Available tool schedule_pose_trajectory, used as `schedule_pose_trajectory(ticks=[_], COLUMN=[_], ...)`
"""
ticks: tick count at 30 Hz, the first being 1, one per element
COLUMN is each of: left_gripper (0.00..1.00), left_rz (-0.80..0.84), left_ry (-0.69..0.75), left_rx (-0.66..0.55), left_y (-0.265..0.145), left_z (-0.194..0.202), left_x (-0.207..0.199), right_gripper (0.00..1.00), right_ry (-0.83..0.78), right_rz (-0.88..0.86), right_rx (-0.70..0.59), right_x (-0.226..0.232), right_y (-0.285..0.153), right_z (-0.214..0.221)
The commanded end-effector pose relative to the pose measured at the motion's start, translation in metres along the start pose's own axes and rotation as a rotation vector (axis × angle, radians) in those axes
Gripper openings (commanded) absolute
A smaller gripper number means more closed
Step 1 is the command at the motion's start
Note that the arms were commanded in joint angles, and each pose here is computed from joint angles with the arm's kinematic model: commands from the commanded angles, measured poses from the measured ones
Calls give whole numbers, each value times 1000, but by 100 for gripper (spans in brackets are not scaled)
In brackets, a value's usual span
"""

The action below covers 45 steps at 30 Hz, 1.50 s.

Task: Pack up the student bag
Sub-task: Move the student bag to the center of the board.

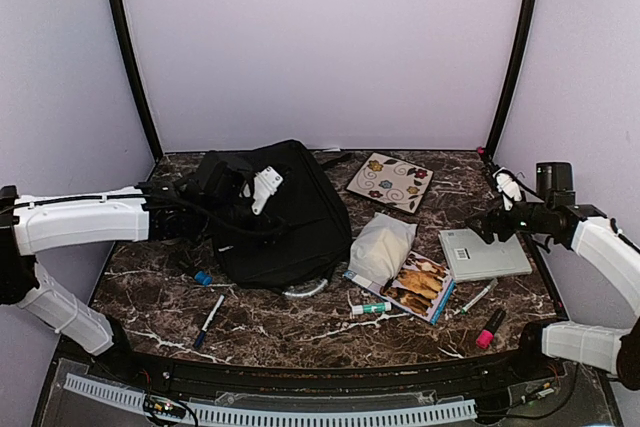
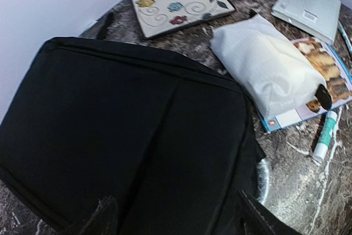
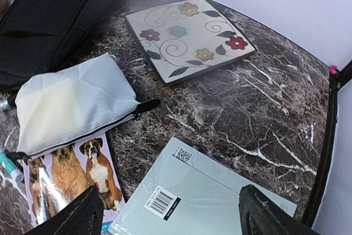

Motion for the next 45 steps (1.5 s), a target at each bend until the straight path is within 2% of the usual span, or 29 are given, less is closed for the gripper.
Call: schedule_pose_trajectory(ticks=[1,5,9,16,19,24,27,30,32,37,40,42,45], left_gripper=[72,68,68,70,66,50,32,9,1,0,0,0,0], left_rz=[81,118,132,34,-24,-54,-59,-76,-82,-61,60,131,146], left_ry=[107,162,180,187,200,224,226,233,225,182,173,203,286], left_rx=[115,239,306,353,351,367,393,419,437,419,418,411,432], left_y=[14,34,52,82,91,103,106,104,97,63,40,29,17], left_z=[22,44,61,76,75,78,81,81,80,70,71,75,85], left_x=[-40,-64,-76,-71,-65,-64,-65,-62,-61,-56,-69,-81,-92], right_gripper=[82,77,76,76,77,77,77,77,77,77,77,77,77], right_ry=[-110,-145,-174,-194,-196,-203,-205,-207,-205,-208,-210,-209,-209], right_rz=[-59,-70,-74,-73,-72,-65,-64,-66,-68,-76,-76,-81,-87], right_rx=[-34,-36,-50,-55,-52,-50,-46,-37,-33,-34,-27,-21,-17], right_x=[13,16,18,19,20,19,19,19,19,21,20,20,21], right_y=[-2,-2,-4,-5,-5,-5,-4,-3,-2,-2,0,2,3], right_z=[2,4,3,4,5,7,7,10,10,10,11,12,12])
Point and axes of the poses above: each gripper's point midway between its finger pads, its own y axis out along the fingers, its own x axis along the line the jaws close on, z = x × y, the point moved 2 cm from there along -y, back along the fingers, and after that the axes turned 13 degrees about -y, right-handed, at the moved point
